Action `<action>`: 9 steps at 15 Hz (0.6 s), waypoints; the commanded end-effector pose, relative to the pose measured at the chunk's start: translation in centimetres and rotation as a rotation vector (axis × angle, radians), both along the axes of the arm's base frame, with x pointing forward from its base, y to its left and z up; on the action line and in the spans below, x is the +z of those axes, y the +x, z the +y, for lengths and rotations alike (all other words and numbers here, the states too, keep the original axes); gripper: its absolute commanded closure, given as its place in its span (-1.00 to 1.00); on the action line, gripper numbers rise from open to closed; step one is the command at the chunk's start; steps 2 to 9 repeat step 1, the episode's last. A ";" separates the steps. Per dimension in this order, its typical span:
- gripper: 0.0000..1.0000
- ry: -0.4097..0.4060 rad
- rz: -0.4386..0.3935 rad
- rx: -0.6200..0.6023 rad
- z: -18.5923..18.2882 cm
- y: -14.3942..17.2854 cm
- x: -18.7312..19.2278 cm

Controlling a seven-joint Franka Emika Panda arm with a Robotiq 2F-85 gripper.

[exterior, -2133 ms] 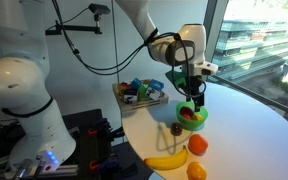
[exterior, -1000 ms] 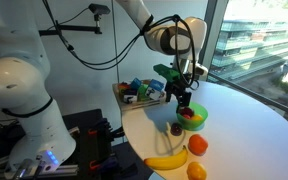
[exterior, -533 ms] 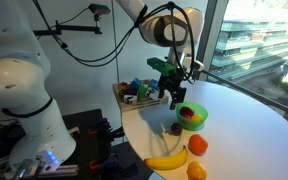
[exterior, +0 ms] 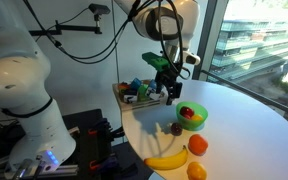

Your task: Pick up the red strawberry toy from the table and put it in the green bowl

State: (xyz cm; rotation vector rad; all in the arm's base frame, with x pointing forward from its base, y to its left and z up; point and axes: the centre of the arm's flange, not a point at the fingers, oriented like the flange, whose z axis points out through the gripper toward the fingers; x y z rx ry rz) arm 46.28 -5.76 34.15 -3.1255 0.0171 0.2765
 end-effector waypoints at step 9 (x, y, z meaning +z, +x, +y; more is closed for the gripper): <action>-1.00 0.000 0.002 0.000 0.0 0.0 -0.1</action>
